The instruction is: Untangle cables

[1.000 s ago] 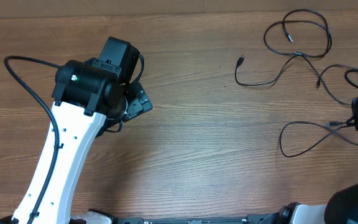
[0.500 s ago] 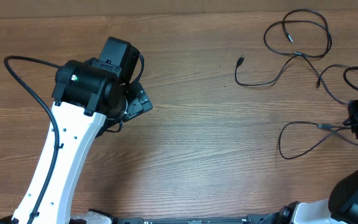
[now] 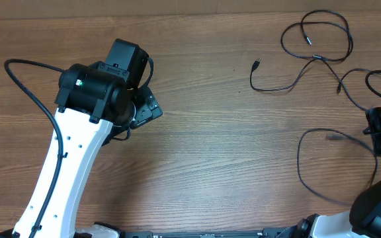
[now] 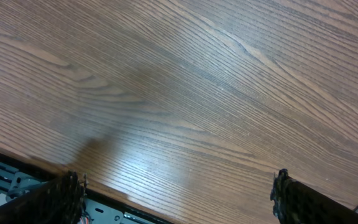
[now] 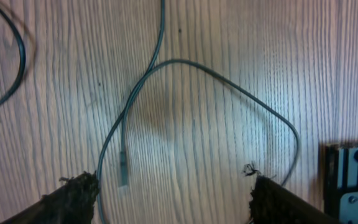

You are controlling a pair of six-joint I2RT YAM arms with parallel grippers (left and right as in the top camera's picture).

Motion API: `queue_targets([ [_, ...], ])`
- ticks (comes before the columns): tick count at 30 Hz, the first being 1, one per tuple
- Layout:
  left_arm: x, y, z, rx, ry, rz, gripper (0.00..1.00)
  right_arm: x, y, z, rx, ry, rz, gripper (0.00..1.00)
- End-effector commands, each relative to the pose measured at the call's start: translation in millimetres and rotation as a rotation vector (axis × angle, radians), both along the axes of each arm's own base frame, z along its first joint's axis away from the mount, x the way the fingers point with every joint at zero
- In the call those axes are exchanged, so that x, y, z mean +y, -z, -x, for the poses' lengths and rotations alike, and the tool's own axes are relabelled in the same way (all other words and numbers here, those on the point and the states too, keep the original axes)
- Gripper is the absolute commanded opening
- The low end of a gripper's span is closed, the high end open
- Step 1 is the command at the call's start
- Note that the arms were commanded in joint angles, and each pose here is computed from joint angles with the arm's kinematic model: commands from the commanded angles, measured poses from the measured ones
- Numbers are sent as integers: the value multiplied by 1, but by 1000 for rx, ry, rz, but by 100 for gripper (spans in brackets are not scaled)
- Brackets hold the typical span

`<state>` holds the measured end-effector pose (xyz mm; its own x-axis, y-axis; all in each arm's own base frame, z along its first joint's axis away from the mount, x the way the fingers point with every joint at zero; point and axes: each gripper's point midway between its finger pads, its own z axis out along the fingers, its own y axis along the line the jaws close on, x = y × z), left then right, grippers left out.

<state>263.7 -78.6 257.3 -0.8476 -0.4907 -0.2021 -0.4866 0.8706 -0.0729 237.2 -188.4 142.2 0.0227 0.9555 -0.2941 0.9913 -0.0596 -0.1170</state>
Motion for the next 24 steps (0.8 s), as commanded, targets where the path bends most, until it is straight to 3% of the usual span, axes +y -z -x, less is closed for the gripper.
queue_targets([
  [1, 1, -7, -2, -28, 0, 6, 100, 2, 2, -1, -4, -13, -21, 82],
  [9, 0, -8, -4, -34, 0, 9, 100, 16, 13, 1, 14, -62, -82, 87],
  [16, -1, -9, -7, -49, -1, 15, 100, 73, 56, -33, -82, -408, -293, 86],
  [24, -1, -9, -7, -48, 0, 14, 100, 125, 96, -44, -73, -598, -300, 86],
])
